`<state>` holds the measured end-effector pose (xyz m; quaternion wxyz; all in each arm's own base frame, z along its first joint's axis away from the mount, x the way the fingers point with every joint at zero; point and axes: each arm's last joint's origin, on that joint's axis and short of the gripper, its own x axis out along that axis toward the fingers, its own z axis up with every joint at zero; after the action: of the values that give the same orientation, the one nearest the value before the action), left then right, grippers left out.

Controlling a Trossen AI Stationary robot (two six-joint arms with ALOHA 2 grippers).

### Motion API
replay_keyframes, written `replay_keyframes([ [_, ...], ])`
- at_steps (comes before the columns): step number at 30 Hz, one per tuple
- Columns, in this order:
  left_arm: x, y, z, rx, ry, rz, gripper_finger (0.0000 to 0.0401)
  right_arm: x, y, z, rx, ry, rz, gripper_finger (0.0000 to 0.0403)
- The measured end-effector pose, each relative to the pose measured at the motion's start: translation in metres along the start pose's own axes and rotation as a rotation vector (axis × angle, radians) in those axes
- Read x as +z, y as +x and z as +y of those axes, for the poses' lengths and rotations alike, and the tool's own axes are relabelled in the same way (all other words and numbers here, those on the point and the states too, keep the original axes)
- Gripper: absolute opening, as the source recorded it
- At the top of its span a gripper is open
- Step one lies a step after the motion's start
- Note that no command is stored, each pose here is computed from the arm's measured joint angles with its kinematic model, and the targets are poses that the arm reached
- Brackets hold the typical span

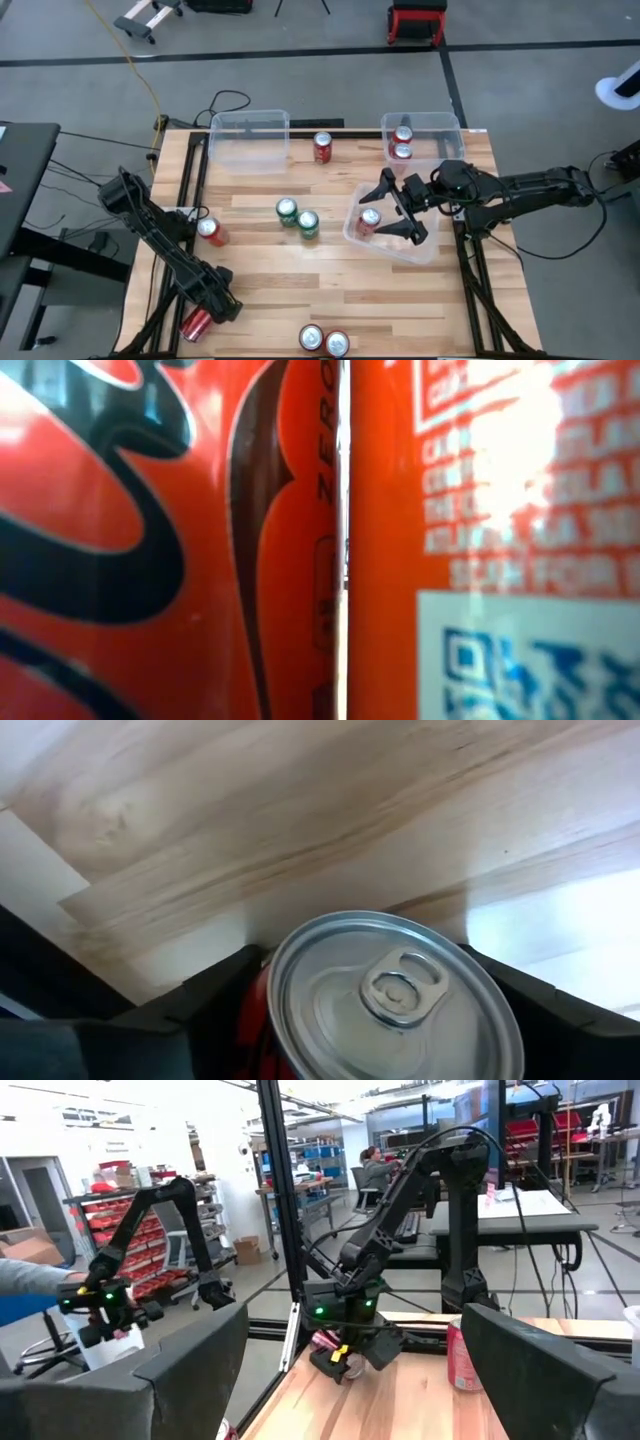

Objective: Sort soda cans
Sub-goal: Move the bottom left red-black soda can to the middle of the table

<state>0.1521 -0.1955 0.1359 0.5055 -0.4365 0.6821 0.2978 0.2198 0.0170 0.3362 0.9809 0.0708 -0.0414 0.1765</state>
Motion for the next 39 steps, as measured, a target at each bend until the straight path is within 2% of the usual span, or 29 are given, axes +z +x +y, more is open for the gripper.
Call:
replay_keyframes([
  [6,-0.004,-0.008,-0.004,0.021,0.022,-0.036,0.0294,0.001,0.0,0.0,0.0,0.003,-0.005,0.0385],
  [10,-0.001,-0.019,-0.01,0.007,0.046,-0.171,0.0294,0.001,0.0,0.0,0.0,0.006,-0.006,0.0385],
  [12,-0.001,-0.029,-0.018,-0.04,0.069,-0.261,0.0294,0.001,0.0,0.0,-0.001,0.006,-0.006,0.0385],
  [16,0.002,-0.051,-0.032,-0.133,0.121,-0.528,0.0294,0.001,0.0,0.0,-0.01,0.003,-0.014,0.0385],
  [22,0.012,-0.071,-0.042,-0.28,0.206,-1.115,0.0294,0.001,0.0,-0.001,-0.026,0.003,-0.016,0.0385],
  [24,0.019,-0.07,-0.042,-0.297,0.2,-1.291,0.0294,0.001,0.0,-0.001,-0.026,0.004,-0.014,0.0385],
  [26,0.026,-0.063,-0.041,-0.278,0.202,-1.401,0.0294,0.001,0.0,-0.001,-0.027,0.005,-0.01,0.0385],
  [30,0.042,-0.045,-0.048,-0.235,0.191,-1.53,0.0294,0.0,0.0,-0.001,-0.028,0.003,-0.006,0.0385],
  [34,0.056,-0.024,-0.057,-0.189,0.183,-1.576,0.0294,0.0,0.0,-0.001,-0.028,-0.004,-0.007,0.0385],
  [39,0.062,-0.018,-0.059,-0.213,0.135,-1.609,0.0294,0.0,0.0,-0.001,-0.04,-0.005,-0.009,0.0385],
])
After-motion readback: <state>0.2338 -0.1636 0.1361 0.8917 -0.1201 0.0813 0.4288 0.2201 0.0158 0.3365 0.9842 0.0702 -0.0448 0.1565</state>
